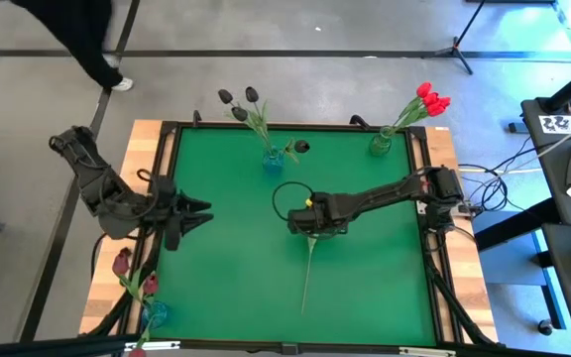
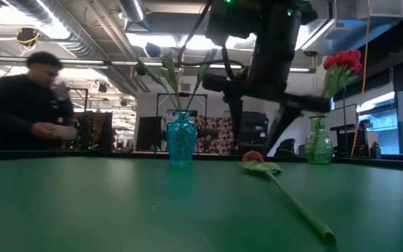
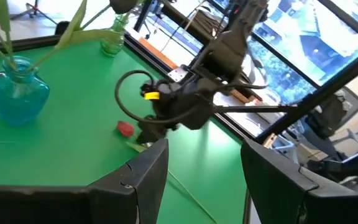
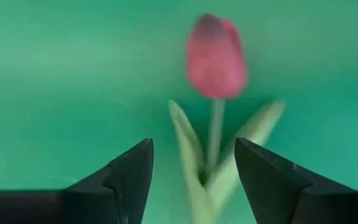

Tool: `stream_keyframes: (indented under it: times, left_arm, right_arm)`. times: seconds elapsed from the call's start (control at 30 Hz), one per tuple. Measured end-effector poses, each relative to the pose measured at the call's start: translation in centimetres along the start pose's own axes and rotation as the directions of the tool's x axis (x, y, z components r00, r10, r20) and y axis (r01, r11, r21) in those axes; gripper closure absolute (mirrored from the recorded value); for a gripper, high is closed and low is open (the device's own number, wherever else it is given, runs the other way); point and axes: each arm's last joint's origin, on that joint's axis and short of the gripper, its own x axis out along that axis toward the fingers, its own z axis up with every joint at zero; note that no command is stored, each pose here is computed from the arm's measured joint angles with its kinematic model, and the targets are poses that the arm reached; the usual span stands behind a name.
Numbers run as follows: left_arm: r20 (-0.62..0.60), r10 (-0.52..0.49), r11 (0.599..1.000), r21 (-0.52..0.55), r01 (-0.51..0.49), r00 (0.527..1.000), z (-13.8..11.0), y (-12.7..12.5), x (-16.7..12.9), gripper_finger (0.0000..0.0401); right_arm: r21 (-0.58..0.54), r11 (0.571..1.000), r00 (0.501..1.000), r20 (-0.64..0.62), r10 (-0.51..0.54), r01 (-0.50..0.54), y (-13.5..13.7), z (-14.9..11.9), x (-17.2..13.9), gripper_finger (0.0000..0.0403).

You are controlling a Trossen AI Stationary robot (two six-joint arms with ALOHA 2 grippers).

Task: Sort flowers into vase by color
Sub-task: Put the pink tulip into the bottom blue vase

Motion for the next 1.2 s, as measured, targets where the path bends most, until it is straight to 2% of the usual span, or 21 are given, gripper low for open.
stream_keyframes:
  times: [0.1, 0.23, 0.37, 0.53, 0.6, 0.7, 0.77, 0.83, 0.9, 0.97, 1.07, 1.13, 1.2]
  left_arm:
    - [-0.006, -0.027, 1.0, 0.009, 0.027, 1.0, -0.4, -0.3, -0.6, 0.0204]
    - [-0.01, -0.052, 0.999, 0.002, 0.052, 0.999, -0.7, -0.5, -1.2, 0.0204]
    - [-0.01, -0.082, 0.997, 0.003, 0.082, 0.997, -1.0, -0.8, -1.8, 0.0205]
    - [-0.002, -0.122, 0.992, 0.037, 0.122, 0.993, -1.1, -1.3, -2.4, 0.0215]
    - [-0.01, -0.134, 0.991, 0.027, 0.134, 0.991, -1.1, -1.4, -2.4, 0.0218]
    - [0.008, -0.134, 0.991, 0.026, 0.134, 0.991, -1.3, -1.9, -2.2, 0.0219]
    - [0.021, -0.133, 0.991, 0.032, 0.132, 0.991, -1.4, -2.2, -2.0, 0.022]
    - [0.035, -0.131, 0.991, 0.014, 0.131, 0.991, -1.4, -2.6, -1.5, 0.022]
    - [0.029, -0.125, 0.992, 0.007, 0.125, 0.992, -1.5, -2.8, -0.8, 0.0217]
    - [0.017, -0.113, 0.994, 0.007, 0.113, 0.993, -1.6, -2.9, 0.0, 0.0206]
    - [0.003, -0.119, 0.993, 0.003, 0.119, 0.993, -1.4, -3.2, 1.6, 0.0183]
    - [0.01, -0.116, 0.991, 0.07, 0.115, 0.993, -1.4, -3.6, 3.0, 0.0168]
    - [0.011, -0.132, 0.973, 0.19, 0.127, 0.991, -1.8, -4.3, 4.3, 0.0158]
  right_arm:
    - [-0.009, 0.998, 0.998, 0.024, 0.063, -0.063, 0.0, -0.1, 1.0, 0.0177]
    - [-0.038, 0.999, 0.999, 0.032, 0.009, -0.007, -0.7, -0.3, 2.9, 0.0206]
    - [-0.059, 0.998, 0.999, 0.041, 0.005, -0.003, -0.7, -0.4, 3.7, 0.0265]
    - [-0.068, 0.998, 0.998, 0.061, 0.013, -0.009, -0.4, -0.5, 3.9, 0.0367]
    - [-0.109, 0.992, 0.994, 0.084, 0.076, -0.066, 0.6, -0.7, 3.4, 0.039]
    - [-0.185, 0.968, 0.973, 0.129, 0.193, -0.168, 2.3, -0.9, 0.3, 0.0384]
    - [-0.256, 0.936, 0.943, 0.166, 0.29, -0.243, 3.4, -1.4, -2.5, 0.0387]
    - [-0.351, 0.883, 0.895, 0.204, 0.397, -0.312, 4.4, -2.2, -6.0, 0.0395]
    - [-0.466, 0.802, 0.82, 0.239, 0.52, -0.373, 5.3, -3.2, -10.0, 0.0395]
    - [-0.569, 0.723, 0.742, 0.269, 0.614, -0.392, 5.9, -4.0, -13.8, 0.0391]
    - [-0.672, 0.631, 0.647, 0.289, 0.705, -0.387, 6.2, -5.3, -17.9, 0.0396]
    - [-0.712, 0.573, 0.589, 0.276, 0.76, -0.406, 6.4, -6.2, -19.7, 0.0397]
    - [-0.737, 0.508, 0.522, 0.248, 0.816, -0.445, 6.6, -7.0, -21.2, 0.0395]
